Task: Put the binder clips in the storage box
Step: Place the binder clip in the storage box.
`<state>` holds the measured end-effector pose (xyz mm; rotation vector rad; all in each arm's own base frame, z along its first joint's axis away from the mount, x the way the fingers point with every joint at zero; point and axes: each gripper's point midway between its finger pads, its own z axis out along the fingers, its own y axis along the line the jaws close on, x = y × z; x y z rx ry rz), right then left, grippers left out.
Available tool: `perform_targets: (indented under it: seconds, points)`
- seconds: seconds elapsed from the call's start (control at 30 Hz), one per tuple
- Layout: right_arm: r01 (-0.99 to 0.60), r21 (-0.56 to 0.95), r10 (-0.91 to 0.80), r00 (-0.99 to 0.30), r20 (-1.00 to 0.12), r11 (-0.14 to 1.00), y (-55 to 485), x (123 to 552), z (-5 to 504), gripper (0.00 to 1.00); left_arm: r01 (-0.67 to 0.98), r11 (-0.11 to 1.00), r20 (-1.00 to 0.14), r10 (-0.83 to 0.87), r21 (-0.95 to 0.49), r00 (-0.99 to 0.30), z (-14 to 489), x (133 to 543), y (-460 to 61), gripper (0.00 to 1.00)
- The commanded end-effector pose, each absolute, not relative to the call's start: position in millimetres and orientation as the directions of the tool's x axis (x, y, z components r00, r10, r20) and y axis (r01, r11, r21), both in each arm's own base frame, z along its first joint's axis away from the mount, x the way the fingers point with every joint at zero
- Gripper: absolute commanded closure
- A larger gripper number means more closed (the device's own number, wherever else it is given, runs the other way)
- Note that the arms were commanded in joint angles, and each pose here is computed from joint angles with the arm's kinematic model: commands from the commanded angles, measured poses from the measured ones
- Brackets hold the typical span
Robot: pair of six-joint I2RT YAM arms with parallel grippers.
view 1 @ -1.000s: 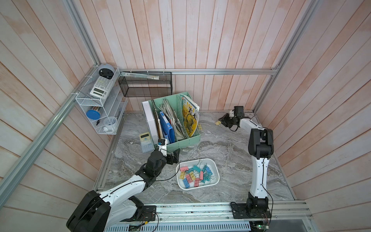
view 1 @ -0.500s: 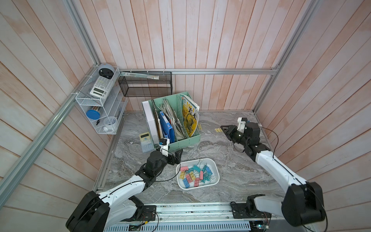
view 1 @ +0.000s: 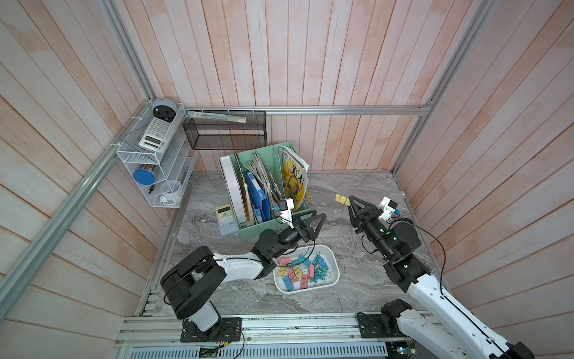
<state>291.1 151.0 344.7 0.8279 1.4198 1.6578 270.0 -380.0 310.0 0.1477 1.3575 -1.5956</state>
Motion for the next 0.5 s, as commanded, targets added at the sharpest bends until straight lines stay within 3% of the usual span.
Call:
perform_targets:
  seconds: [0.0, 0.2, 0.47]
  points:
    - [-0.203, 0.962, 0.903, -0.422, 0.082, -0.182, 135.5, 285.3, 369.3, 0.85, 0.763, 0.024, -0.571, -0.678, -0.646, -0.463, 352.2, 257.7, -387.4, 0.11]
    - [-0.256, 0.941, 0.903, -0.419, 0.097, -0.22, 133.6, 270.6, 395.9, 0.86, 0.688, -0.1, -0.437, -0.705, -0.718, -0.559, 364.3, 274.9, -410.1, 0.16]
    - [-0.299, 0.926, 0.893, -0.443, 0.078, -0.229, 140.1, 258.5, 418.9, 0.87, 0.691, -0.181, -0.396, -0.707, -0.7, -0.586, 389.0, 264.7, -425.9, 0.25]
